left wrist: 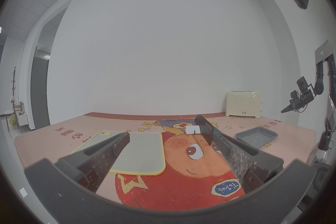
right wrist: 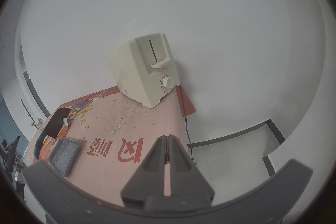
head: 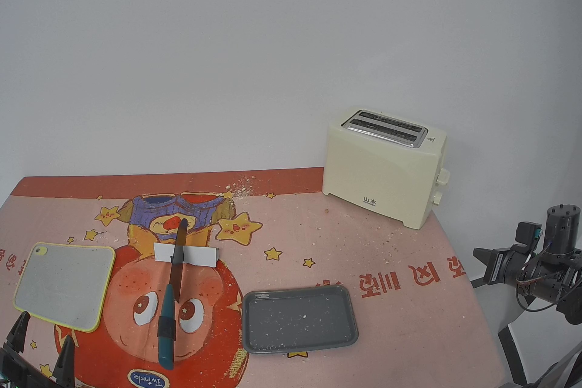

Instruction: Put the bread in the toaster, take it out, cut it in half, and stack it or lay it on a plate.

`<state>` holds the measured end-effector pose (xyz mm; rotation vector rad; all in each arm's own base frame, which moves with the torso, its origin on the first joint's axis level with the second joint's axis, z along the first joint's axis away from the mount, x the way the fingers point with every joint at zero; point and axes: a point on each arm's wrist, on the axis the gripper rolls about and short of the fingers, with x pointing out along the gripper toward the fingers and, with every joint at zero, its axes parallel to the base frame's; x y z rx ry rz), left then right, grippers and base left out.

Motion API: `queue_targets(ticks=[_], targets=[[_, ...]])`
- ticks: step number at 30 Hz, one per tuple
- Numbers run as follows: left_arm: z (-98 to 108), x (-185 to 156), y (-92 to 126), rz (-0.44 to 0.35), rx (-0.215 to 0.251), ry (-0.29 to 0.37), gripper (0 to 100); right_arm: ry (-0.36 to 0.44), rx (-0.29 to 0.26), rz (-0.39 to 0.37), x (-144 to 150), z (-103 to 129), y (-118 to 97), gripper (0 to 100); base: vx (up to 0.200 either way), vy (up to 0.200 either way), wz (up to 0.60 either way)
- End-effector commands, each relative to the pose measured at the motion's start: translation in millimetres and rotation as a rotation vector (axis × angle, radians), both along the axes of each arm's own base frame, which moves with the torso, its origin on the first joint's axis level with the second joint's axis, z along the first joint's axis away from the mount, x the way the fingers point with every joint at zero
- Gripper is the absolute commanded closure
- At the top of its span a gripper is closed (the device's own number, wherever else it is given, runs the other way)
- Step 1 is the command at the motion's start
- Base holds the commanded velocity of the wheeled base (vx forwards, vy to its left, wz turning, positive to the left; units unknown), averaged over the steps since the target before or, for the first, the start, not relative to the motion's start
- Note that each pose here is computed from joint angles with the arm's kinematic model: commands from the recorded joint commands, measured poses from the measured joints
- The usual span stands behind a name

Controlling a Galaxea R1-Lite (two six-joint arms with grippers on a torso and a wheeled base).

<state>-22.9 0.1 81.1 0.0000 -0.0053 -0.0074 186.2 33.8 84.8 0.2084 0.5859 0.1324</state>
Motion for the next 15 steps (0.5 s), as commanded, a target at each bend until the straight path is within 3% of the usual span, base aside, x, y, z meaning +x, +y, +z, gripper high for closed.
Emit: queue_targets(ticks=[1, 6, 12, 15], targets=[[-5, 1, 0, 0.000, 0.000, 0.013, 0, 0.029, -0.010, 0.002, -5, -6, -1, 100, 0.000, 0.000, 0.00], [-5, 1, 0, 0.000, 0.000, 0.011, 0, 0.023, -0.006, -0.025, -1, -5, -6, 100, 0.000, 0.000, 0.00], [-5, 1, 0, 0.000, 0.000, 0.011, 0, 0.077, -0.017, -0.024, 1, -15, -6, 100, 0.000, 0.000, 0.00], [-5, 1, 0, 0.000, 0.000, 0.013, 0, 0.041, -0.010, -0.019, 3, -11, -5, 100, 0.000, 0.000, 0.00]])
